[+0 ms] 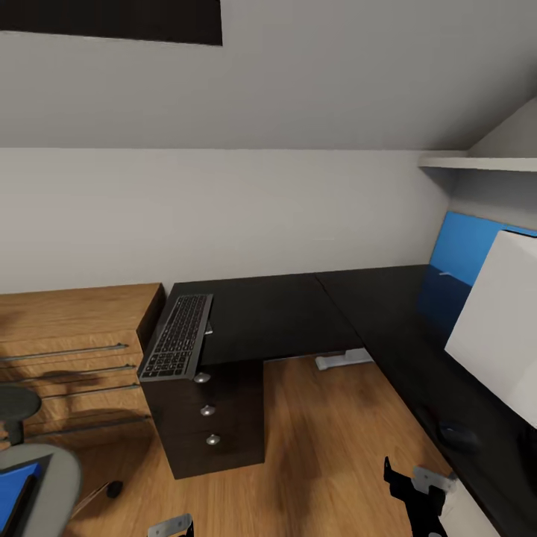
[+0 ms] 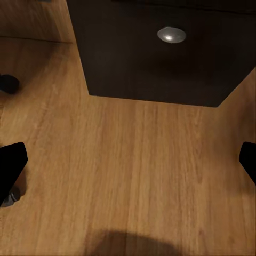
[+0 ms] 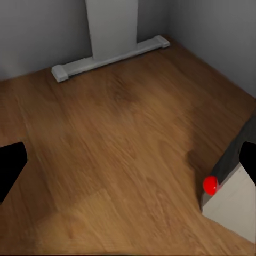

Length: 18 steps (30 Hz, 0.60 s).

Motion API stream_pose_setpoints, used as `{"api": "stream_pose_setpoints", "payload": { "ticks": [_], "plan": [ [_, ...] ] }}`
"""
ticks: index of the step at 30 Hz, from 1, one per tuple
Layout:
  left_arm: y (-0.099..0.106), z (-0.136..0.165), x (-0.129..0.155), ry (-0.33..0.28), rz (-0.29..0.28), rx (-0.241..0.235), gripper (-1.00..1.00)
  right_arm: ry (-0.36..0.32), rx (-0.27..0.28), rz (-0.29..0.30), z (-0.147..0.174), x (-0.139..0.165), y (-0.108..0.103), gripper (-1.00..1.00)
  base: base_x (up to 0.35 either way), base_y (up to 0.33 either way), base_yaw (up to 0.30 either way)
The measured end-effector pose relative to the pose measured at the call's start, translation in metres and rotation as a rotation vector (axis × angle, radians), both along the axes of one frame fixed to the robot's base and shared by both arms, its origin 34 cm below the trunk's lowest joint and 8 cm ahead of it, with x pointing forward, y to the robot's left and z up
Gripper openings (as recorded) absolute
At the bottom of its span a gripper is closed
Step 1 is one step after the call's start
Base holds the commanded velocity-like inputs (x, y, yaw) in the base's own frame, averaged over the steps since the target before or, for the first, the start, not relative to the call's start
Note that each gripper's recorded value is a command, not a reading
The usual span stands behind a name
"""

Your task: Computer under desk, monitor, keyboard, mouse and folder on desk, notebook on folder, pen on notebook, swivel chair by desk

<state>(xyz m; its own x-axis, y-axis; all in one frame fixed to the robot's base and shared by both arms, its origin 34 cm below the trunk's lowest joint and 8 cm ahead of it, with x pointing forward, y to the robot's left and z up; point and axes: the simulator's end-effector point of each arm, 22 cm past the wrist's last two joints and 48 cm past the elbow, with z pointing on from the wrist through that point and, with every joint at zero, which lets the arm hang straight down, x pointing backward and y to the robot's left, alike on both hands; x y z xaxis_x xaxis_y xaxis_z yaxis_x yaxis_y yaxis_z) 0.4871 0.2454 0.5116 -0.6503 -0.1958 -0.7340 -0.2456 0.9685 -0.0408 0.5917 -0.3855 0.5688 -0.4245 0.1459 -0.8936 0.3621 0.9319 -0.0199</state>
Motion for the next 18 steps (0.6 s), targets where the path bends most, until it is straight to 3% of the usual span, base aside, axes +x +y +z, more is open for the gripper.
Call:
{"api": "stream_pose_setpoints", "payload": {
  "ticks": [8, 18],
  "plan": [
    [-0.001, 0.014, 0.001, 0.000, 0.000, -0.001, 1.00, 0.056, -0.066, 0.190, 0.003, -0.002, 0.032, 1.00, 0.000, 0.000, 0.000],
    [0.000, 0.022, 0.002, -0.001, 0.000, 0.000, 1.00, 0.065, -0.054, 0.253, 0.005, -0.002, 0.062, 1.00, 0.000, 0.000, 0.000]
  ]
}}
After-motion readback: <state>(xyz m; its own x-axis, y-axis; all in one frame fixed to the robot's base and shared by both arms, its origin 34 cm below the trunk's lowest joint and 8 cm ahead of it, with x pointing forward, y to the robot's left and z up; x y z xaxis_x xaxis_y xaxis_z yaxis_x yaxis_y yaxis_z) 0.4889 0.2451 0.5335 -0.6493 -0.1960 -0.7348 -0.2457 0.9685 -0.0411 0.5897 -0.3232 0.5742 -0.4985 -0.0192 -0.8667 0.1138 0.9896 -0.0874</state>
